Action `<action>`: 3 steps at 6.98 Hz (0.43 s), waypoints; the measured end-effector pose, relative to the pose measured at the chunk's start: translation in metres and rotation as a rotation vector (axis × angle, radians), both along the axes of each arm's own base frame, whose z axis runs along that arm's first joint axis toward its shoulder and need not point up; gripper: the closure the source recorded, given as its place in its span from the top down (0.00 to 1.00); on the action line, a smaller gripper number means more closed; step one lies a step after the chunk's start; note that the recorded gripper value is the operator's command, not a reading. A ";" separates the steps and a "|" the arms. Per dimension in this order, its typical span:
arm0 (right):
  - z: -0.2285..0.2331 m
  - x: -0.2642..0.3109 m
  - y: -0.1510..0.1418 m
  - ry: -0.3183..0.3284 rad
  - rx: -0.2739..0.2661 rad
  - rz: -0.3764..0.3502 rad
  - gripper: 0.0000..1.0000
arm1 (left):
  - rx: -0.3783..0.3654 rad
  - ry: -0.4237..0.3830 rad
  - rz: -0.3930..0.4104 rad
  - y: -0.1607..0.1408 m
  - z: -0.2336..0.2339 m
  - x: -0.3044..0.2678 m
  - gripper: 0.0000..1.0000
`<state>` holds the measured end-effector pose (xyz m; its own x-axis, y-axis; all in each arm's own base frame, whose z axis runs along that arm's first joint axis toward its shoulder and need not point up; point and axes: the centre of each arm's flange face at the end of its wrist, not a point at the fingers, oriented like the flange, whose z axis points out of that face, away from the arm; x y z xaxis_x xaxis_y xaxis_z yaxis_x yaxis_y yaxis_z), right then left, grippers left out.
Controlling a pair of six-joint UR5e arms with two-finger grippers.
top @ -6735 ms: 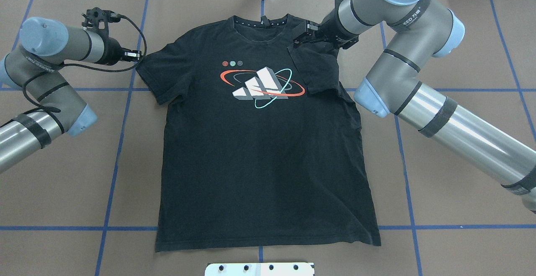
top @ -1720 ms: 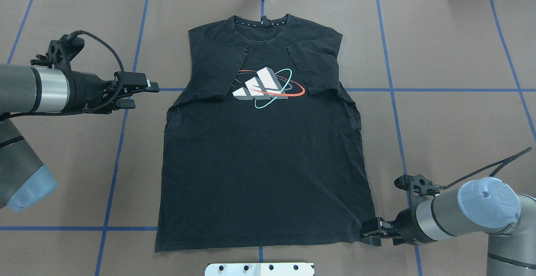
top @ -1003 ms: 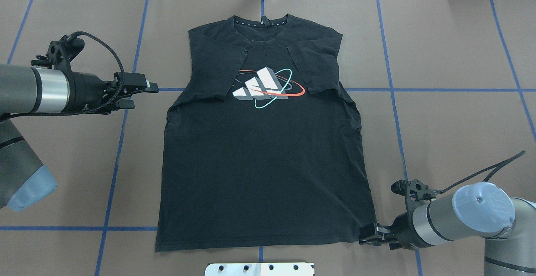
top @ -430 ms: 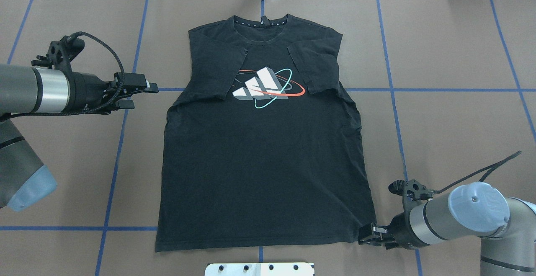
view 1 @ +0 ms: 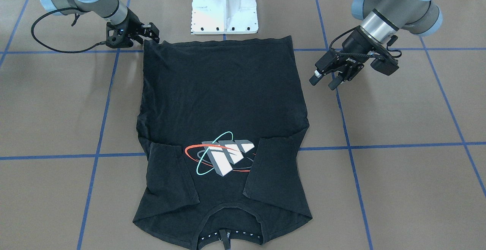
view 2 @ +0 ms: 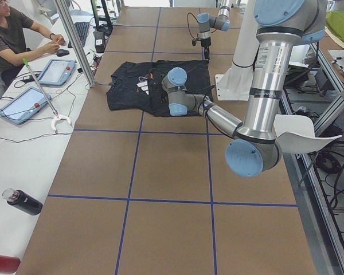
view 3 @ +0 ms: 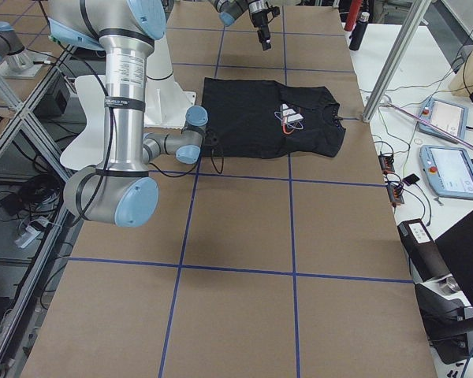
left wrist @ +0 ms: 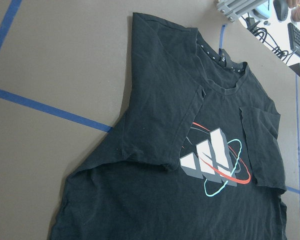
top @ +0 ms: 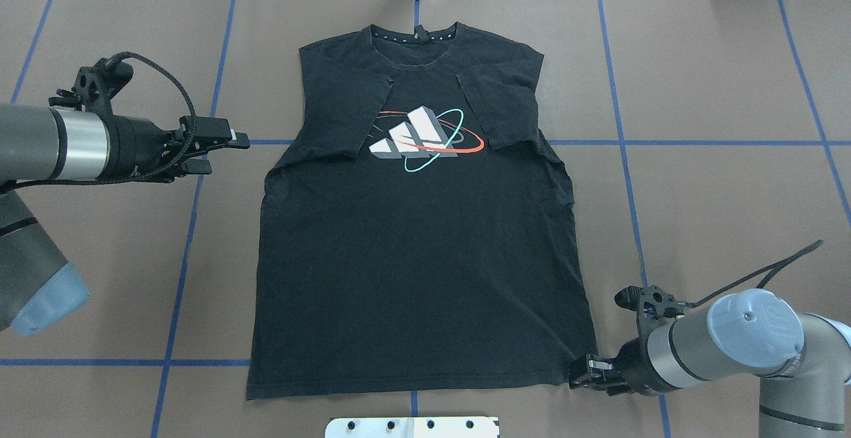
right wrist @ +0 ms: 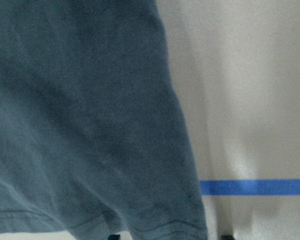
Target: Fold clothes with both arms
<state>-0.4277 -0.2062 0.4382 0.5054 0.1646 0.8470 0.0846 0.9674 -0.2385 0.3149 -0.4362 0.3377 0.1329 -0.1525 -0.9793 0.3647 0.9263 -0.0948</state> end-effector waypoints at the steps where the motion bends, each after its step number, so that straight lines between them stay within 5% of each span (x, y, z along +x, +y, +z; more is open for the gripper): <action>1: 0.000 0.000 0.000 0.000 0.000 0.000 0.48 | -0.001 -0.002 0.000 0.000 0.002 0.000 1.00; 3: -0.001 0.001 0.000 -0.003 -0.003 -0.003 0.32 | -0.002 -0.003 0.000 0.000 0.002 -0.001 1.00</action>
<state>-0.4269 -0.2066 0.4371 0.5031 0.1654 0.8482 0.0887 0.9664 -0.2411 0.3144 -0.4357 0.3399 0.1361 -0.1541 -0.9786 0.3649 0.9262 -0.0951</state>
